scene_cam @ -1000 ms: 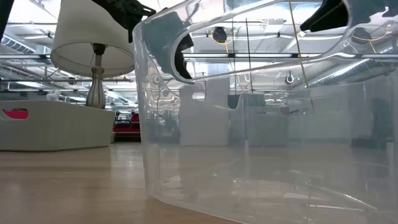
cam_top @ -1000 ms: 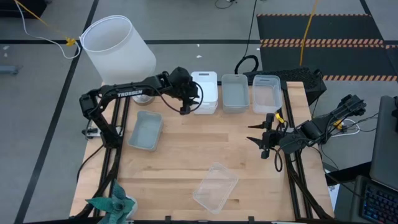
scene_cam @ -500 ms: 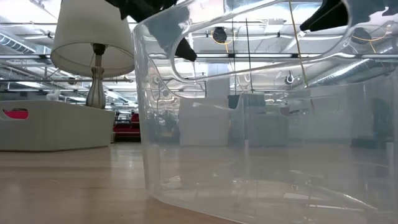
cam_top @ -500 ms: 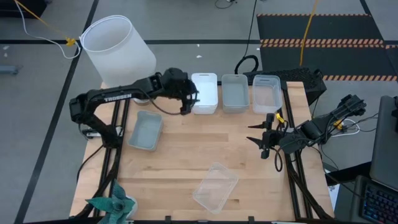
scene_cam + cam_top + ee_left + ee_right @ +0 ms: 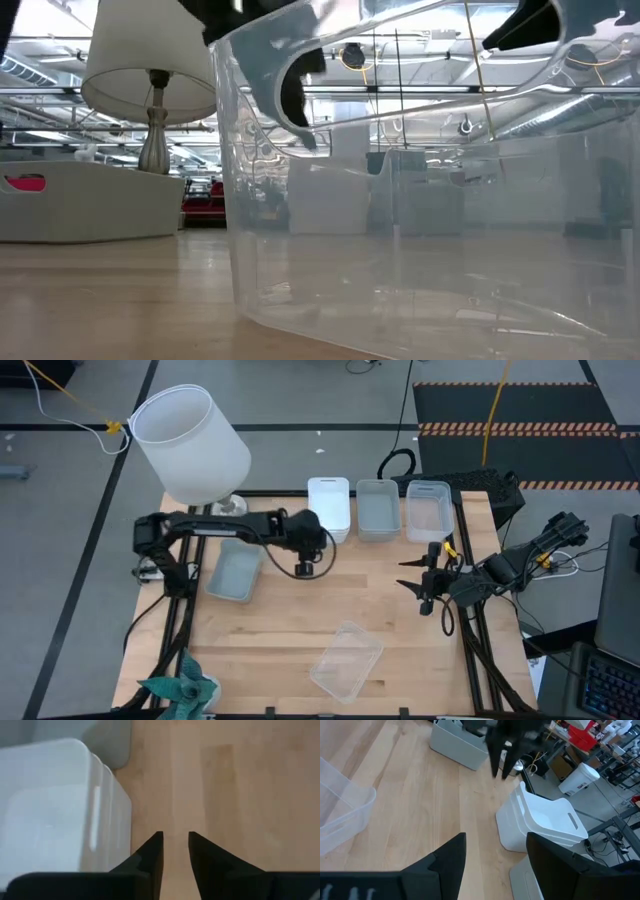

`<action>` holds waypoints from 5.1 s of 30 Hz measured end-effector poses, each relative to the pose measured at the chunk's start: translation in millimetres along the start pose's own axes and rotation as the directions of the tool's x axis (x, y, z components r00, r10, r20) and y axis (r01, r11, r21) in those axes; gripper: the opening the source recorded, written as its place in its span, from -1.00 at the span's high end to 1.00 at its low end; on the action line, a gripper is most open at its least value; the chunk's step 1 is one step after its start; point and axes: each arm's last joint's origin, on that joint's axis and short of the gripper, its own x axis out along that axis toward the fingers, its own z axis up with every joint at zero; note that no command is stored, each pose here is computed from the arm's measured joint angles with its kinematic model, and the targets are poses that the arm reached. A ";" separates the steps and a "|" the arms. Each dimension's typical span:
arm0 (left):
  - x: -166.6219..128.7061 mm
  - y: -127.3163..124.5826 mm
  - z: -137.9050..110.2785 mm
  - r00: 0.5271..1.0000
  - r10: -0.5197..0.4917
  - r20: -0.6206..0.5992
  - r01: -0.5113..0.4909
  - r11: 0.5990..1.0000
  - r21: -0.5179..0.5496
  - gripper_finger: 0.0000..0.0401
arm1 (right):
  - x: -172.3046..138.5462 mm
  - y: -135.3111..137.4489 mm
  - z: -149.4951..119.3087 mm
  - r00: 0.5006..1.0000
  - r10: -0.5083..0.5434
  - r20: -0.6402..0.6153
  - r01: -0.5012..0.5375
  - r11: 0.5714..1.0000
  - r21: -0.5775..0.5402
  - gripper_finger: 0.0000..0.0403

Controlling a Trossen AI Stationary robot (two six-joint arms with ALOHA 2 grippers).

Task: Stack baskets by color
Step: Stack the bottom white bin on top of the top white bin, then stack the bottom gray bin on top of the top gray bin

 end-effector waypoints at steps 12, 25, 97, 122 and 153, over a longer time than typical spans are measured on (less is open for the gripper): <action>62.9 17.9 -21.6 0.988 0.105 -0.115 -0.108 0.994 -0.023 0.85 | 0.1 0.1 -0.6 1.000 0.000 -0.005 0.000 1.000 -0.004 0.00; 73.6 31.1 -27.5 0.984 0.134 -0.115 -0.141 0.988 -0.056 0.95 | 0.1 0.1 -0.8 1.000 0.000 -0.007 0.000 1.000 -0.007 0.00; -74.8 -179.1 -135.9 0.838 0.146 -0.525 -0.147 0.988 0.041 0.40 | 0.2 -0.1 8.7 0.998 -0.002 0.069 -0.005 0.996 0.094 0.00; -119.1 -137.1 -4.0 0.976 0.214 0.034 -0.211 0.974 -0.076 0.97 | 53.6 46.3 77.9 0.916 -0.129 0.379 0.058 0.979 0.193 0.00; -40.3 -142.4 36.7 0.951 0.208 0.230 -0.273 0.913 0.303 0.98 | 133.5 65.4 107.8 1.000 -0.025 -0.017 0.020 0.964 -0.264 0.17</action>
